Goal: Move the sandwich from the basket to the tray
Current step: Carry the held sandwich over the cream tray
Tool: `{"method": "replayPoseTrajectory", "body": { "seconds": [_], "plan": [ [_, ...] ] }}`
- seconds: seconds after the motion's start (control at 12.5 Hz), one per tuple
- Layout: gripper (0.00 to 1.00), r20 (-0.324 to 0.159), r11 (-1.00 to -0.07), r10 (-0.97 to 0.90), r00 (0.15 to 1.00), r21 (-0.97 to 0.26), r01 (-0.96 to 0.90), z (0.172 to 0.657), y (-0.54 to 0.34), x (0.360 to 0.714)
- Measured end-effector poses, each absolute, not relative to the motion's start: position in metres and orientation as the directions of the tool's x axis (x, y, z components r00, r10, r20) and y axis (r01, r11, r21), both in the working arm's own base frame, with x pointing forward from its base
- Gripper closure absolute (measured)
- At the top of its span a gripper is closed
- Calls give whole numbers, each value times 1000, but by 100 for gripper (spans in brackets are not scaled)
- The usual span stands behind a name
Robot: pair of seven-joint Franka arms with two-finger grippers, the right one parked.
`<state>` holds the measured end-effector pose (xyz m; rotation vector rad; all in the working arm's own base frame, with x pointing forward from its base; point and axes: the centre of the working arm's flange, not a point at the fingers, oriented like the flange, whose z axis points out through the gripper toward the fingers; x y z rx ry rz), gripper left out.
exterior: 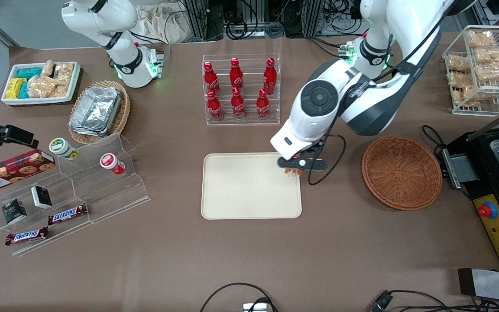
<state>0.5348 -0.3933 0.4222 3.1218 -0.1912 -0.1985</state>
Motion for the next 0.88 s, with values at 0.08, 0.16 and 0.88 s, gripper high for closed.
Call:
{"method": "replayPoseTrajectory", "body": {
  "seconds": [0.08, 0.16, 0.88],
  "plan": [
    [82, -133, -991, -131, 982, 12, -131, 414, -396, 535],
    [82, -137, -990, -142, 980, 7, -143, 406, -400, 535],
    [82, -164, -983, -182, 970, 18, -181, 364, -421, 541]
  ]
}}
